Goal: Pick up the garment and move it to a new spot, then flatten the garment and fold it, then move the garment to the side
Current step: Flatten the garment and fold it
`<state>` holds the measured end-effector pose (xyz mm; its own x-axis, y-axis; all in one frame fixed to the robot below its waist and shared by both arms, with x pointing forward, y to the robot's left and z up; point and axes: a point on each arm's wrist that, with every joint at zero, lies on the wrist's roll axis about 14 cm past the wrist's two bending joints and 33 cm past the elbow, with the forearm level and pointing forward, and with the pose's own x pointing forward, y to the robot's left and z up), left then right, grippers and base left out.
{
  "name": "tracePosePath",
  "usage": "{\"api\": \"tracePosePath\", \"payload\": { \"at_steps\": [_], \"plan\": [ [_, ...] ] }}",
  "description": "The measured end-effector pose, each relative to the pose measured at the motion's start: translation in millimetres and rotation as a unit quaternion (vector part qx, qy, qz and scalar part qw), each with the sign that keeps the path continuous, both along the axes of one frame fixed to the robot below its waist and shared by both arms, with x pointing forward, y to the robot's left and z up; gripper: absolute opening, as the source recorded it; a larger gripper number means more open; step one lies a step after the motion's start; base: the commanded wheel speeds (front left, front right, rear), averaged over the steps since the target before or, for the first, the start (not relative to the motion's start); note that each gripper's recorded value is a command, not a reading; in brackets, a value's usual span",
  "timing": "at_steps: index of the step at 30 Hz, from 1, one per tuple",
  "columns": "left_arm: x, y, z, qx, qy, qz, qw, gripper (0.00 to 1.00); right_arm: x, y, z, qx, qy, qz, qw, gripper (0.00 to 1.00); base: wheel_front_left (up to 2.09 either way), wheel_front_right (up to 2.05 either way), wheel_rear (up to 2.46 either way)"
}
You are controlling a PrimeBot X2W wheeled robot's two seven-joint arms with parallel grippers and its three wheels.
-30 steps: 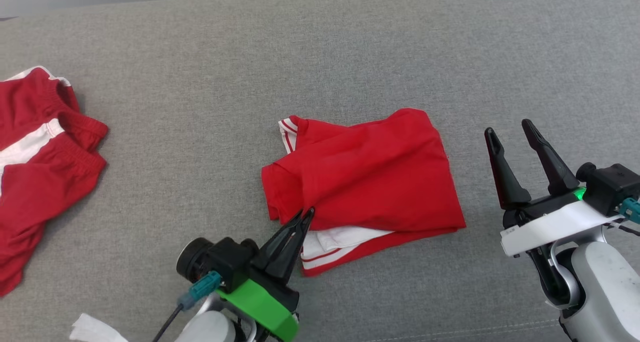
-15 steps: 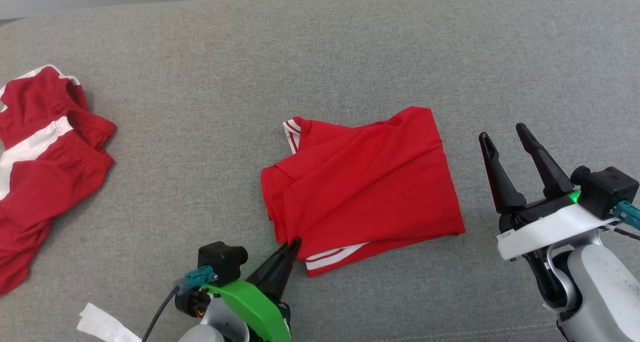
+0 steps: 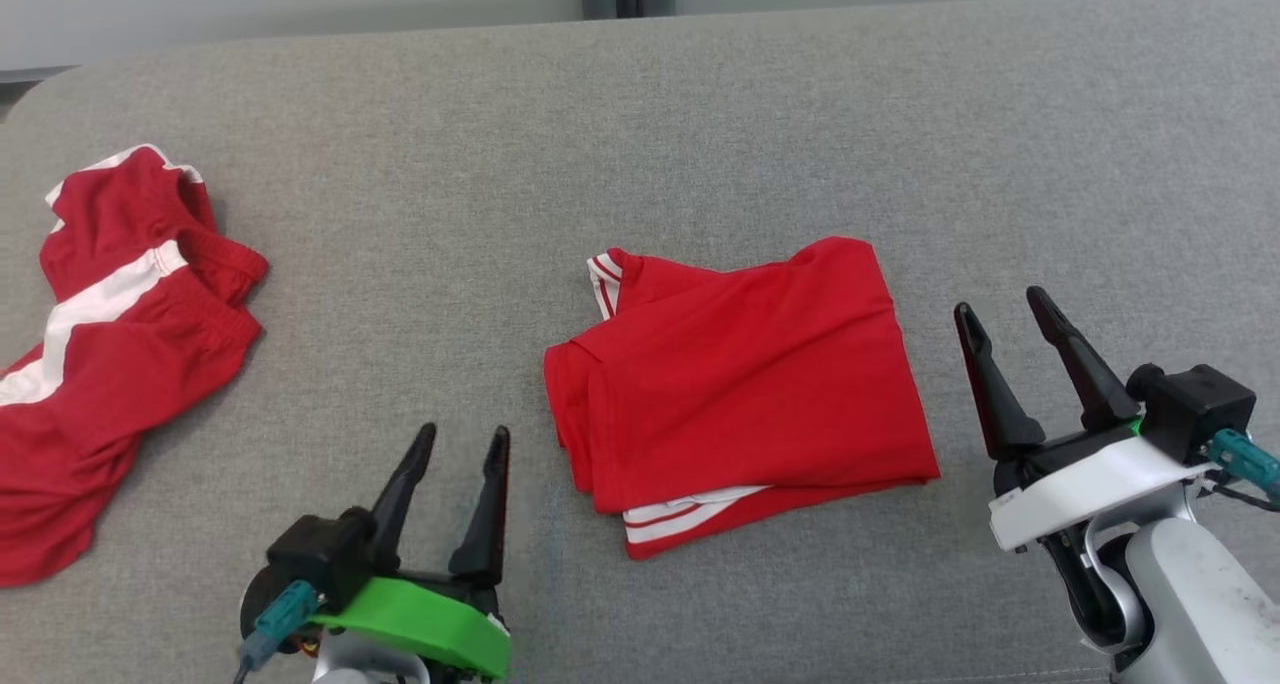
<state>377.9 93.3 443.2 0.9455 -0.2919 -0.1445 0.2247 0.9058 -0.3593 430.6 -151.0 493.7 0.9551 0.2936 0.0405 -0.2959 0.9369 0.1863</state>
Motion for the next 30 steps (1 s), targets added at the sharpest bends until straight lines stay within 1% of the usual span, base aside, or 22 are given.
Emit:
{"api": "tracePosePath", "payload": {
  "at_steps": [4, 6, 8, 10, 13, 15, 16, 23, 26, 30],
  "plan": [
    [-1, 30, 26, 0.009, -0.042, 0.061, 0.997, 1.00, -8, 9, -3, -0.004, 0.004, 0.006, 1.000, 1.00, 0.00, 0.00, 0.00],
    [-2, 44, 48, 0.014, -0.079, 0.093, 0.992, 1.00, -13, 15, -1, 0.002, 0.002, 0.008, 1.000, 1.00, 0.00, 0.00, 0.00],
    [-6, 53, 63, 0.008, -0.102, 0.118, 0.988, 1.00, -18, 23, 2, 0.007, -0.001, 0.012, 1.000, 1.00, 0.00, 0.00, 0.00],
    [-16, 60, 71, 0.016, -0.117, 0.132, 0.984, 1.00, -26, 27, 4, 0.009, -0.006, 0.011, 1.000, 1.00, 0.00, 0.00, 0.00],
    [-29, 66, 80, 0.023, -0.134, 0.148, 0.980, 1.00, -36, 31, 10, -0.007, -0.018, 0.011, 1.000, 1.00, 0.00, 0.00, 0.00],
    [-37, 69, 84, 0.032, -0.143, 0.153, 0.977, 1.00, -42, 32, 17, -0.007, -0.030, 0.003, 1.000, 1.00, 0.00, 0.00, 0.00],
    [-41, 71, 85, 0.041, -0.148, 0.154, 0.976, 1.00, -46, 33, 20, -0.018, -0.038, 0.004, 0.999, 1.00, 0.00, 0.00, 0.00],
    [-54, 69, 89, 0.084, -0.169, 0.134, 0.973, 1.00, -68, 20, 37, -0.046, -0.074, -0.034, 0.996, 1.00, 0.00, 0.00, 0.00],
    [-56, 66, 88, 0.097, -0.172, 0.122, 0.973, 1.00, -80, 12, 26, -0.054, -0.060, -0.050, 0.996, 1.00, 0.00, 0.00, 0.00],
    [-60, 63, 79, 0.110, -0.161, 0.111, 0.974, 1.00, -91, 10, 12, -0.054, -0.037, -0.057, 0.996, 1.00, 0.00, 0.00, 0.00]
  ]
}}
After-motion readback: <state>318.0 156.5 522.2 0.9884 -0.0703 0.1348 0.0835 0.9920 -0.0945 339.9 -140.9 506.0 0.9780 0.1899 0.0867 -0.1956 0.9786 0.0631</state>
